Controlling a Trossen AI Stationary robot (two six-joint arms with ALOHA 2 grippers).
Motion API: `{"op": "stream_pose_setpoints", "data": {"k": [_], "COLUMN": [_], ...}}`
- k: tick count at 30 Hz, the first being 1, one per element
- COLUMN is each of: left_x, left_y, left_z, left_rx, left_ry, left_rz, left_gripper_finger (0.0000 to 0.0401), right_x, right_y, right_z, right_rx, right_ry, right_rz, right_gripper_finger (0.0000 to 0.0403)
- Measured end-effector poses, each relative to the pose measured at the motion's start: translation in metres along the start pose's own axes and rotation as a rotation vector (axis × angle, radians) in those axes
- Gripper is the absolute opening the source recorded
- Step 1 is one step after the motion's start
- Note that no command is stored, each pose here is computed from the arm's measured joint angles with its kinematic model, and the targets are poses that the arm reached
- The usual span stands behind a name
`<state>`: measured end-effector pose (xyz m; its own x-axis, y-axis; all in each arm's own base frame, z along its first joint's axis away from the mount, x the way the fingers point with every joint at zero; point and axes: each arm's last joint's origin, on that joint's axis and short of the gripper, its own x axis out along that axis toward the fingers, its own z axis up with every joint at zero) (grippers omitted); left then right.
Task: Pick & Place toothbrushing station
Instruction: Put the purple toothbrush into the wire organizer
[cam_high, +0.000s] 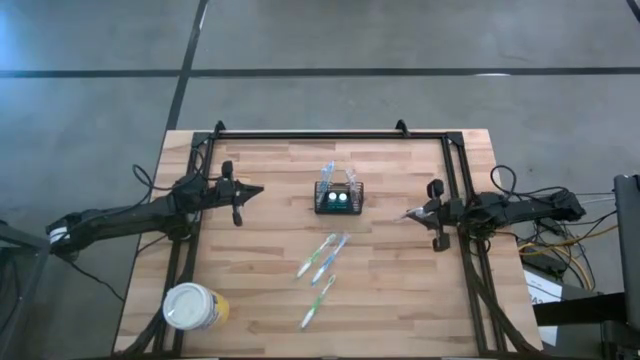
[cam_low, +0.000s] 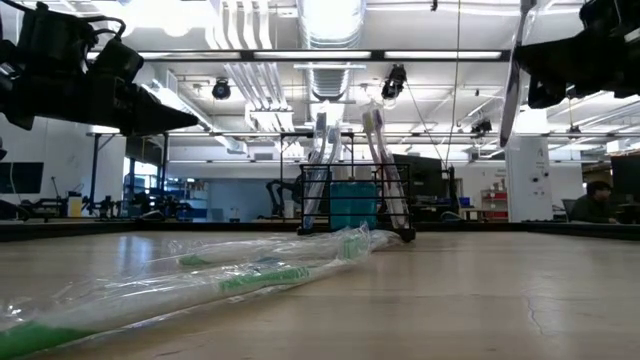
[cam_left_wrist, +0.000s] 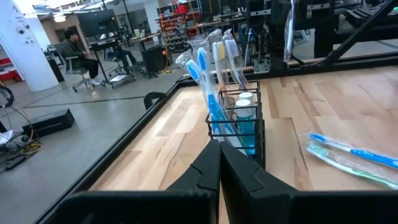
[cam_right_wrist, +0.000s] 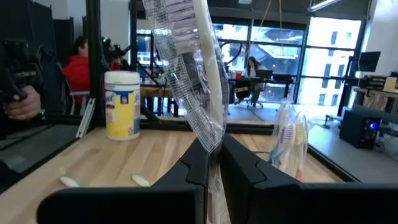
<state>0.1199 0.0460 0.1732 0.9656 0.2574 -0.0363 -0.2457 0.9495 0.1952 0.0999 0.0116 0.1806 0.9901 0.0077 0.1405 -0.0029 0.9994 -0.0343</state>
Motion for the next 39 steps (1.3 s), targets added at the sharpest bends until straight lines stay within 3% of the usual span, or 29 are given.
{"op": "stream_pose_setpoints", "data": {"k": [9,13,19,27,29,34,39], "left_x": [0.0,0.0,0.0,0.0,0.0,0.0,0.0], "left_y": [0.0,0.0,0.0,0.0,0.0,0.0,0.0], "left_z": [0.0,0.0,0.0,0.0,0.0,0.0,0.0], "left_rx": [0.007,0.007,0.002,0.003,0.012,0.014,0.013], "left_ry": [0.001,0.001,0.001,0.001,0.001,0.001,0.002], "left_rz": [0.007,0.007,0.006,0.004,0.005,0.004,0.004], "left_gripper_finger": [0.0007,0.0007,0.0007,0.0007,0.0007,0.0007,0.0007], "right_x": [0.0,0.001,0.017,0.079,0.097,0.127,0.136], "right_y": [0.0,-0.003,-0.009,-0.021,-0.027,-0.043,-0.058], "right_z": [0.004,0.012,0.057,0.109,0.109,0.101,0.07], "right_rx": [-0.001,-0.002,-0.044,-0.169,-0.184,-0.167,-0.103], "right_ry": [-0.04,-0.083,-0.061,0.057,0.082,-0.026,0.101], "right_rz": [-0.002,-0.072,-0.145,-0.198,-0.163,-0.107,-0.098], "right_gripper_finger": [0.0018,0.0018,0.0018,0.0018,0.0018,0.0018,0.0018]}}
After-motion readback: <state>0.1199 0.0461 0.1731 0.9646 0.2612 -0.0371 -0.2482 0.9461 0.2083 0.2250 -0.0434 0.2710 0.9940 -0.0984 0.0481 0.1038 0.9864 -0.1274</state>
